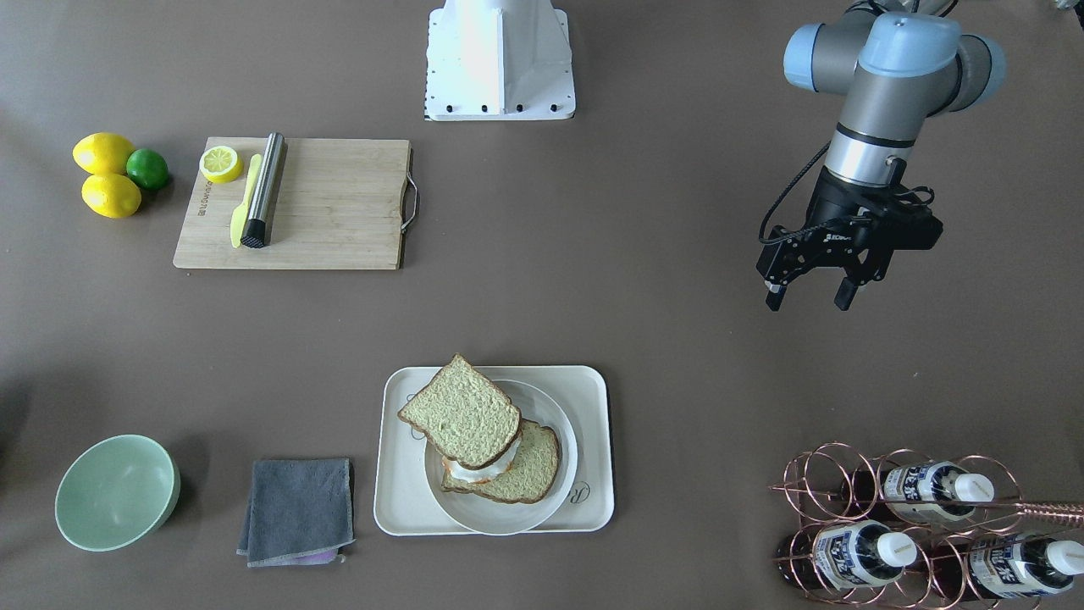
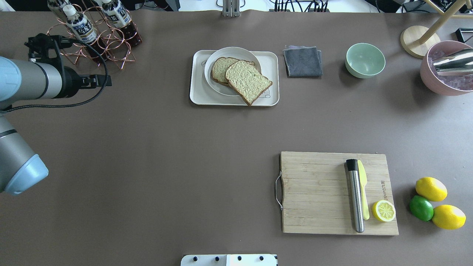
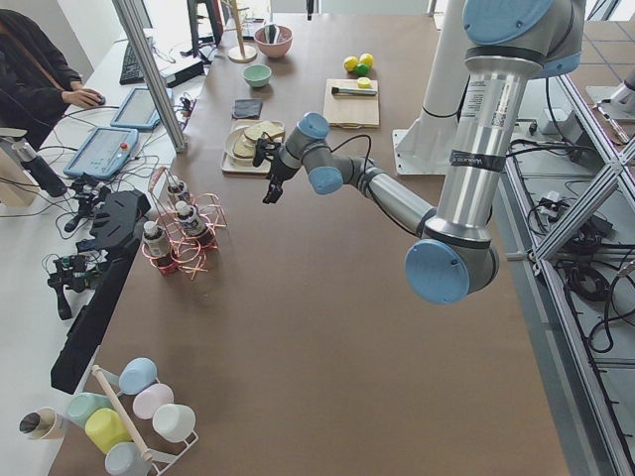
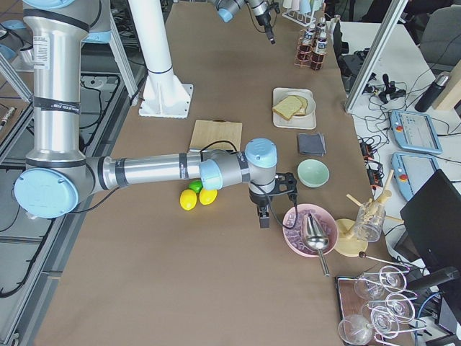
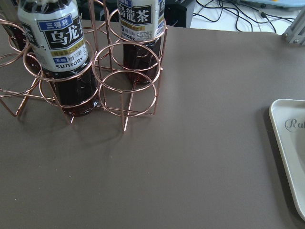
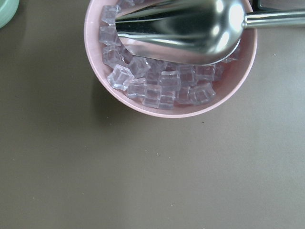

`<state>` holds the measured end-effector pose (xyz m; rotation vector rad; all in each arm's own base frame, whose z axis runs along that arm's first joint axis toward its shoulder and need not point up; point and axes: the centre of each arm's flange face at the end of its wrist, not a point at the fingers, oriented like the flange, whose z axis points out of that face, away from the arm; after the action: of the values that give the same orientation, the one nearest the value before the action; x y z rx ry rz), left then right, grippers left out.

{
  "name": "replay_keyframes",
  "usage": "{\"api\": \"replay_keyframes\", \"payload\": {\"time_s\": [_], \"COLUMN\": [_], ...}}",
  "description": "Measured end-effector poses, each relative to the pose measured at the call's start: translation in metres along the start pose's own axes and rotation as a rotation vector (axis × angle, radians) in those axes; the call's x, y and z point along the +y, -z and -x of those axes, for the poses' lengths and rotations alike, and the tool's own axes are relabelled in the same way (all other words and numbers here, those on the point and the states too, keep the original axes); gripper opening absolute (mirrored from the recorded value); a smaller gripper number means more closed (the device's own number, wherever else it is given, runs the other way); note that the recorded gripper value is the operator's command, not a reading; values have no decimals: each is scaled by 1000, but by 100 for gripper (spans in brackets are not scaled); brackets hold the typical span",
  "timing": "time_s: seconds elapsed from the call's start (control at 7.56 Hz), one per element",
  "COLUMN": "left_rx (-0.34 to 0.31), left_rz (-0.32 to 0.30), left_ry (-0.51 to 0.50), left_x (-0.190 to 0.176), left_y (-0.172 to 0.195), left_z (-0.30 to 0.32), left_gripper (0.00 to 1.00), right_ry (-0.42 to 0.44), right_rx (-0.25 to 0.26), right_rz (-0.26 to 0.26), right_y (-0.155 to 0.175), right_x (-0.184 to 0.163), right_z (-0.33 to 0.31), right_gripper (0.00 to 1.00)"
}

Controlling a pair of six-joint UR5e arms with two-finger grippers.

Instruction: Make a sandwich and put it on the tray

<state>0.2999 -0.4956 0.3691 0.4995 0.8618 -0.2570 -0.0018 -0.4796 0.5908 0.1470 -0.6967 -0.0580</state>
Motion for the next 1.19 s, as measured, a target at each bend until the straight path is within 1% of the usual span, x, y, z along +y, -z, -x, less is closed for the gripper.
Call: {"api": "replay_keyframes", "payload": {"time_s": [0.13,0.26,0.4,0.53,0.66,0.79,0.93,1.19], "left_rx": [3,24,59,81,78,61,44,22], "left_rz": [54,152,251,306,330,335,340,373], "left_ry": [23,5,-64,-137,-199,-238,-262,-253], "left_x": [-12,-28,-47,-64,-77,-83,-87,-99], "left_y": [3,10,17,18,17,20,32,67], "left_z": [26,66,123,183,244,294,337,394], "left_gripper": [98,98,98,98,98,98,98,98], "right_ry": [9,17,23,25,21,14,7,-1], "right_rx": [-6,-7,-6,-4,-4,-9,-16,-22], "right_rz": [5,9,15,22,29,36,41,40], "right_y": [4,7,10,10,9,7,6,6], "right_x": [16,31,42,51,60,66,70,71], "right_z": [-25,-46,-61,-70,-77,-81,-83,-82], "right_gripper": [100,100,100,100,100,100,100,100]}}
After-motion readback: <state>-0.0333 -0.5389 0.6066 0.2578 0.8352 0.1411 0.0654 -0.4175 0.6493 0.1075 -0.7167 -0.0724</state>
